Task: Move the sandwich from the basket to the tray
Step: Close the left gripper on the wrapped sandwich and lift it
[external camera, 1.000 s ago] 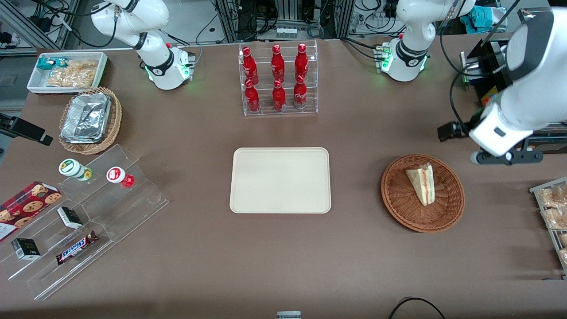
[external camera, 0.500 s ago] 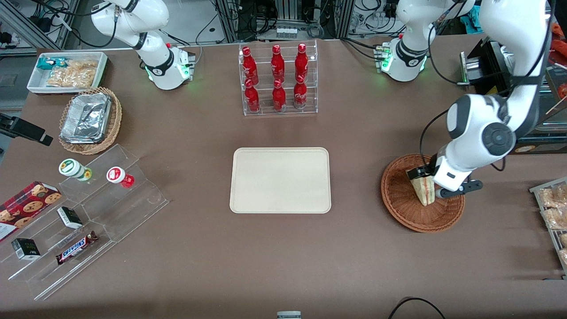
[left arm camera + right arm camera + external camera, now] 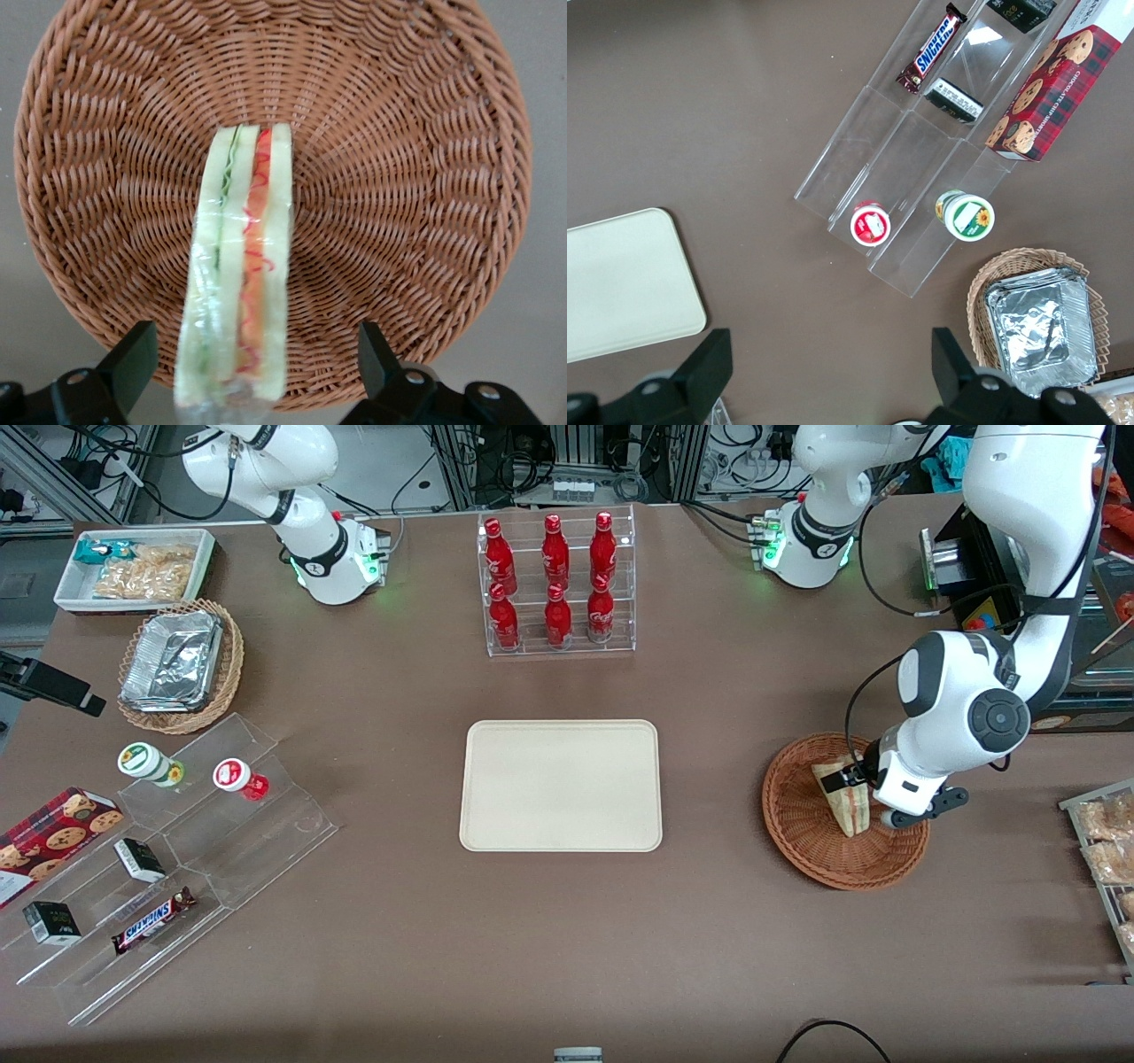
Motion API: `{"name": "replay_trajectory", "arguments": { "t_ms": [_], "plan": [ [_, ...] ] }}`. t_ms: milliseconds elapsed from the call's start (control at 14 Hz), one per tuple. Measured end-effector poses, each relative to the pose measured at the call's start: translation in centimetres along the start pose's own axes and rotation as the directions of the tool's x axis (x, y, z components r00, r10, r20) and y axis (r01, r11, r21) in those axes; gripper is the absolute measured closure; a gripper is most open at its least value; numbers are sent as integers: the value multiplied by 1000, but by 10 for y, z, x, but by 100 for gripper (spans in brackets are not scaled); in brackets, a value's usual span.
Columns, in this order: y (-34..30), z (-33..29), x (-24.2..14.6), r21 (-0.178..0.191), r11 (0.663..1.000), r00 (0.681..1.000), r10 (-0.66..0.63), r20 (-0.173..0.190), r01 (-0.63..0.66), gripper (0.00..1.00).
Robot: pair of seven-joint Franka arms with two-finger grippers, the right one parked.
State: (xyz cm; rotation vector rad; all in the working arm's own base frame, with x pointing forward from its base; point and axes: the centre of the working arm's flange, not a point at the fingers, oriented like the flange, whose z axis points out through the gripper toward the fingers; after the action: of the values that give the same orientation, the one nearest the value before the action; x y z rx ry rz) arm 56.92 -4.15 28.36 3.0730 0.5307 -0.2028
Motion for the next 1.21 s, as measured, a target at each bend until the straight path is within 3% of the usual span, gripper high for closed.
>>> {"name": "replay_trajectory", "arguments": {
  "t_ms": [143, 643, 1214],
  "plan": [
    [-2, -3, 3, -1, 1000, 1000, -7, -6, 7, 0],
    [-31, 30, 9, 25, 998, 997, -60, 49, 59, 0],
    [-23, 18, 17, 9, 998, 998, -69, 17, 68, 0]
  ]
}}
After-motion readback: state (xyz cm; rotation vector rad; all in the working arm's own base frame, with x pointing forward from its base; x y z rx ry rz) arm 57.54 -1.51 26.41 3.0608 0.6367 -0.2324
